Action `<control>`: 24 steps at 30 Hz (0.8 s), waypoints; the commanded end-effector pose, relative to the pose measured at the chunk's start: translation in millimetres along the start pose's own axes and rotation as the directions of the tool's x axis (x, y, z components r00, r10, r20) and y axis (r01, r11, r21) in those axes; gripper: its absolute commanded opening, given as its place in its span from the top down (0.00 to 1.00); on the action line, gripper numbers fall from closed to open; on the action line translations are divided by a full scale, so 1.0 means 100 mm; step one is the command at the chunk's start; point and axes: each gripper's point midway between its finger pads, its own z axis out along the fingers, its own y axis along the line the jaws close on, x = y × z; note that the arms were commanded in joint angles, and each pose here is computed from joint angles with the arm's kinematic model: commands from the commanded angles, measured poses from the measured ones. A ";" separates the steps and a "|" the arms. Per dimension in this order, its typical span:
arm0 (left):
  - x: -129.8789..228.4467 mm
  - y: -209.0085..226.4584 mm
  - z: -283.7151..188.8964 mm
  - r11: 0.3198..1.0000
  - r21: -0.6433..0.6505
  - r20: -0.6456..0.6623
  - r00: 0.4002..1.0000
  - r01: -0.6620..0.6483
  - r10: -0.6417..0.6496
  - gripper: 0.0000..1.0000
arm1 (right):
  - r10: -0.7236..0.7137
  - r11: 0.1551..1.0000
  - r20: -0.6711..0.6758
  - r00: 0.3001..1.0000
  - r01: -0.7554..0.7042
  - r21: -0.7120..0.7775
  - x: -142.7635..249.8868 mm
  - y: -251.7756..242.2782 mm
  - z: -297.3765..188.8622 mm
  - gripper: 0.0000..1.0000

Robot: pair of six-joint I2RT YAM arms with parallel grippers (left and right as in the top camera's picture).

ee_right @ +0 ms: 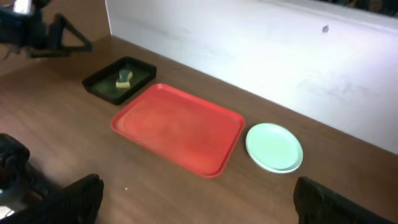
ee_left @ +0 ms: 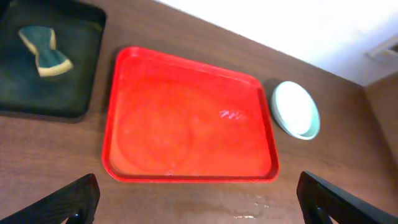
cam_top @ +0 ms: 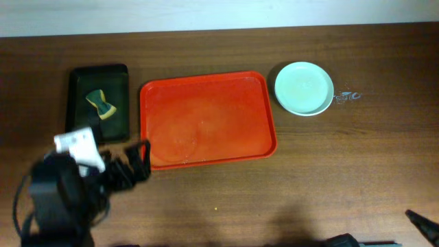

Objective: Clean dirty plates on tray and stack at the side

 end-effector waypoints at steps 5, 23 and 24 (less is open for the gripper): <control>0.37 0.06 -0.12 0.999 0.036 0.038 0.999 -0.039 0.038 0.00 | 0.033 0.999 -0.116 0.993 -0.036 -0.018 0.36 0.02 0.14 0.02; 0.43 0.09 -0.12 0.999 0.027 0.011 0.999 -0.032 0.031 0.01 | 0.054 0.998 -0.208 0.977 -0.062 -0.028 0.59 0.07 0.12 0.02; 0.43 0.09 -0.12 0.999 0.027 0.011 0.999 -0.032 0.031 0.00 | 0.057 0.998 -0.206 0.977 -0.063 -0.023 0.60 0.06 0.13 0.02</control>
